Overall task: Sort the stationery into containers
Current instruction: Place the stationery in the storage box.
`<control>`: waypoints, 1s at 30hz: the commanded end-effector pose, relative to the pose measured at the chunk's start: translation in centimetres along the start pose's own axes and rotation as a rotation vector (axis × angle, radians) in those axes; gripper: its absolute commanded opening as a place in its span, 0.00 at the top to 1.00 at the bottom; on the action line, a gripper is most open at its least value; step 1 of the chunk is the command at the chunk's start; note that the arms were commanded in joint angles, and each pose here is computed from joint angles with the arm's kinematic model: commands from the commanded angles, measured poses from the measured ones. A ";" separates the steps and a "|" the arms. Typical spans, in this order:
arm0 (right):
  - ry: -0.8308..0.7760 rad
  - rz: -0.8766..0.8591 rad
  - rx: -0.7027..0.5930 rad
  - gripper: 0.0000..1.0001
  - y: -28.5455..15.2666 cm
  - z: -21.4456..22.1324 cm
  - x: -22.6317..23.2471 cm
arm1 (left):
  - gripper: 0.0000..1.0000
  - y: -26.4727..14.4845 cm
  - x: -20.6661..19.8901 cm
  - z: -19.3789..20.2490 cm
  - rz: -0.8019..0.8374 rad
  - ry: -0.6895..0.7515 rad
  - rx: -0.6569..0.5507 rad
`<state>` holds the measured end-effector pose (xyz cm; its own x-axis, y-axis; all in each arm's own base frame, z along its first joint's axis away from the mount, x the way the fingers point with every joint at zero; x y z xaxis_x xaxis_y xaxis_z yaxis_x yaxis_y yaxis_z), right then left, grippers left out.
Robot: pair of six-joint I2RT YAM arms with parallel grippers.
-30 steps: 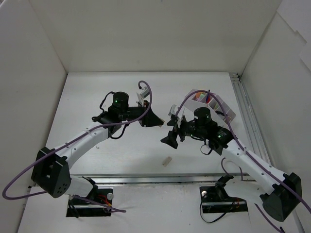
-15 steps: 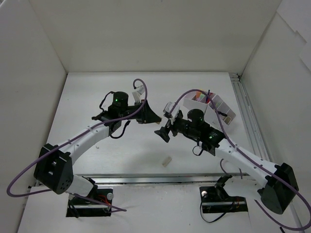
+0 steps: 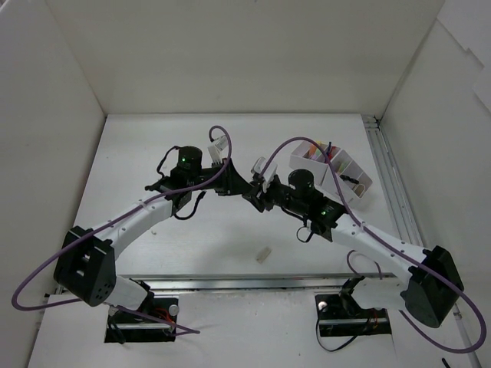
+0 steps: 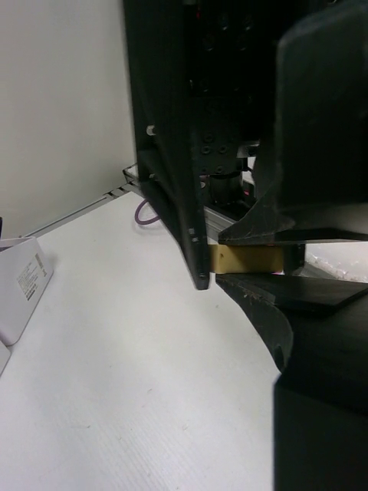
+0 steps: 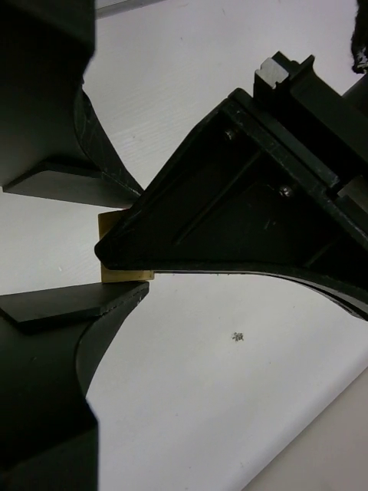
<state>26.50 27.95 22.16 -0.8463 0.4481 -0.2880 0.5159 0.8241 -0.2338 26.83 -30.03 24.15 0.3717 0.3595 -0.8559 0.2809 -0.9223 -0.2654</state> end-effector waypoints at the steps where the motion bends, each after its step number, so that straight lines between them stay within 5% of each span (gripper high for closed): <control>1: -0.034 0.066 -0.122 0.65 0.4 -4.3 -1.9 | 1.00 -0.5 -2.5 -1.0 0.086 0.069 -0.029; 11: -0.047 0.065 -0.080 0.54 0.7 -4.1 -2.2 | 1.00 -1.1 -3.1 -1.0 0.095 0.093 -0.042; 17: -0.042 0.086 -0.072 0.83 0.7 -4.0 -2.5 | 0.99 -1.1 -3.2 -0.8 0.112 0.102 -0.036; 24: -0.049 0.182 -0.039 0.95 0.1 -4.1 -4.1 | 0.68 -1.5 -3.5 -1.0 0.101 0.137 -0.045; 28: -0.045 0.215 -0.015 0.96 0.1 -3.6 -4.9 | 0.34 -1.9 -3.5 -1.5 0.080 0.155 -0.062; 29: -0.039 0.217 -0.006 0.96 0.0 -3.4 -5.0 | 0.34 -2.2 -3.3 -1.9 0.067 0.159 -0.072; 30: -0.032 0.222 0.000 0.96 0.0 -3.2 -5.3 | 0.20 -2.2 -3.2 -1.8 0.056 0.153 -0.070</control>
<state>27.55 27.60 21.86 -0.8161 0.4845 -0.3149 0.5699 0.7650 -0.2999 28.12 -28.84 24.20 0.4100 0.4029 -0.8183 0.3585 -0.8961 -0.2616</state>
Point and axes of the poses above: each gripper's point midway between its finger pads, its own y axis out along the fingers, its own x axis along the line the jaws close on, z = x × y, the point moved 2 cm from there along -y, back along the fingers, and after that the axes turned 9 degrees about -y, right-handed, at the moved point
